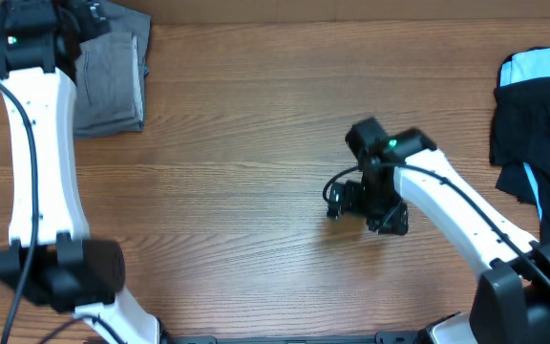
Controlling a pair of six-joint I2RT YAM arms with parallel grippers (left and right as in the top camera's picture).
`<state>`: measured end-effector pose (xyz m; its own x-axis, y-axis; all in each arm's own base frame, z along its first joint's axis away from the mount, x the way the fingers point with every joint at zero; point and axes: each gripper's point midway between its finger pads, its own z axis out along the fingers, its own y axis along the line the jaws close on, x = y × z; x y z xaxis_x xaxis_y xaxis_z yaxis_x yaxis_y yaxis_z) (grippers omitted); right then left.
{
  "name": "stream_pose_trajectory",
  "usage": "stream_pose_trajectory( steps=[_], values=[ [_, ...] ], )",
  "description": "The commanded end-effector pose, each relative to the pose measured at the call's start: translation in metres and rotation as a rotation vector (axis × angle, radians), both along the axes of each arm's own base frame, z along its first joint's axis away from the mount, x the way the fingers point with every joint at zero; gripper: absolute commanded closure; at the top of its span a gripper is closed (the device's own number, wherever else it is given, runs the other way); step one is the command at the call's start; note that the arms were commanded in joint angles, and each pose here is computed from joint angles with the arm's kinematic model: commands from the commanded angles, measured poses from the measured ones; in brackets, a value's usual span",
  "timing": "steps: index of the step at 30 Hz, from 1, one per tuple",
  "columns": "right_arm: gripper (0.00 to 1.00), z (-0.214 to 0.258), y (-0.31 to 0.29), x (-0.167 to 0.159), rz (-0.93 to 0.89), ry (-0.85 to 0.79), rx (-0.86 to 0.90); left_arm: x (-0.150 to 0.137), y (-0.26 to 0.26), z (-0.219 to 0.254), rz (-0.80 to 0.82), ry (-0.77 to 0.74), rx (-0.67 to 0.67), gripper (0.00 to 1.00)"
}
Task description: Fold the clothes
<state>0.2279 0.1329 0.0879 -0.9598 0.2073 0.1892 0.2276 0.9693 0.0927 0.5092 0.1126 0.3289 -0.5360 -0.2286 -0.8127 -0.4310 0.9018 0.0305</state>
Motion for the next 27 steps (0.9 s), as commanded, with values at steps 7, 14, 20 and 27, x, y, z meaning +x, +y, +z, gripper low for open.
stream_pose_trajectory(
  steps=[7,14,20,27],
  values=[
    [0.0,0.135,-0.016,0.009,-0.001,-0.32,0.022,-0.092,-0.139,0.078,-0.423,-0.059,-0.263,0.0],
    [0.0,0.193,-0.027,-0.054,0.052,-0.547,0.141,-0.161,-0.153,0.049,-0.416,0.161,-0.341,0.0],
    [0.0,0.222,-0.043,-0.095,0.056,-0.733,0.249,-0.208,-0.172,0.048,-0.505,0.186,-0.31,0.0],
    [0.0,0.22,-0.076,-0.121,0.009,-0.904,0.236,-0.277,-0.185,0.032,-0.599,0.108,-0.327,0.0]
  ],
)
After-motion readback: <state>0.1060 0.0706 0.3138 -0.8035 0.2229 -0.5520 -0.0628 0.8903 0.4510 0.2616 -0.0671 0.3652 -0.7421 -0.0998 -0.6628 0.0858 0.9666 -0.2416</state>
